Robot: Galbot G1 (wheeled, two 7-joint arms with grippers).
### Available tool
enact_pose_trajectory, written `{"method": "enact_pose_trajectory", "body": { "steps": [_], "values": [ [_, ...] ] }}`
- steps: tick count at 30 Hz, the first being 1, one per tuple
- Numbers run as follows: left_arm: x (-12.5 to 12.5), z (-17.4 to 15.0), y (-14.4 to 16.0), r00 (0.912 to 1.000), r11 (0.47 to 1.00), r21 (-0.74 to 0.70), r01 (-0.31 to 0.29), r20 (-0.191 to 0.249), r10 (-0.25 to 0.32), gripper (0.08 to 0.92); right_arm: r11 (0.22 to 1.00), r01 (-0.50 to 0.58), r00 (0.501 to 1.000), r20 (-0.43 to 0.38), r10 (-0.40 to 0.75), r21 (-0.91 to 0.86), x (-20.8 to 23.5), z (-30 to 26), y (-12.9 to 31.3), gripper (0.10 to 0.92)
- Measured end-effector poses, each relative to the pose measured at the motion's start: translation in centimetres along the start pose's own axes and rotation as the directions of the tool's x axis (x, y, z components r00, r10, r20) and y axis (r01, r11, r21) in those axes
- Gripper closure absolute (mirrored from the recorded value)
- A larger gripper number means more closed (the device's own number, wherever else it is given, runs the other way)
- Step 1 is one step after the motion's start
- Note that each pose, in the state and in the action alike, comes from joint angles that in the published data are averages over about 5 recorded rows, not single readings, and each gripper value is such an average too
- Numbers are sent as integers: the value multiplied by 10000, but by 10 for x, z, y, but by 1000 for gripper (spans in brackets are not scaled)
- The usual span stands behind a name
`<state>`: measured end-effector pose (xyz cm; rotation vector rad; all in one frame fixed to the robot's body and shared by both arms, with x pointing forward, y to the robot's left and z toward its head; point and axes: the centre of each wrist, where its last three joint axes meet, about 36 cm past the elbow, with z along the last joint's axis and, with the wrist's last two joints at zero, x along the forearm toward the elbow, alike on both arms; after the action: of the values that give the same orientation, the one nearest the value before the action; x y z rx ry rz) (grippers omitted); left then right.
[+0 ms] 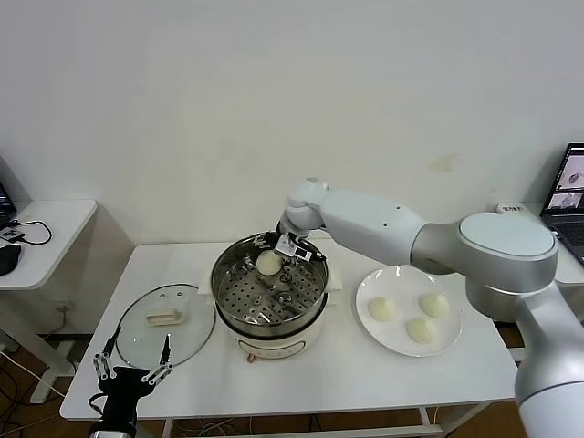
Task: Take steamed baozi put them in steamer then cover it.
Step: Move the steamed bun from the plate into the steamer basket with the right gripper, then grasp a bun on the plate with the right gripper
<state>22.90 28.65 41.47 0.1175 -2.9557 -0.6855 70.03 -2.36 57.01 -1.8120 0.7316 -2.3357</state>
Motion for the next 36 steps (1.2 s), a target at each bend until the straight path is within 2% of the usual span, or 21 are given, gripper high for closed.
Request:
{"method": "enact_pose_trajectory", "body": {
  "steps": [8,13,17,27,36],
  "values": [
    [-1,-5,1,9999,10000,-10,-28,142,28,177,9960,-74,9999,-100,66,-889,39,4,-3,200],
    [-4,-6,5,9997,10000,-48,-33,225,34,177,9687,-290,9990,-396,198,-2466,80,8,4,200],
    [-7,-8,9,9996,10000,-75,-29,291,32,177,9150,-513,9979,-572,310,-4001,115,11,22,200],
    [-14,-12,15,9991,9999,-130,-108,416,114,177,7300,-384,9974,-710,-139,-6823,171,13,110,199],
    [-16,-10,18,9993,9997,-187,-136,347,143,177,5865,-62,9934,-722,-893,-8100,171,12,202,200]
  ]
}}
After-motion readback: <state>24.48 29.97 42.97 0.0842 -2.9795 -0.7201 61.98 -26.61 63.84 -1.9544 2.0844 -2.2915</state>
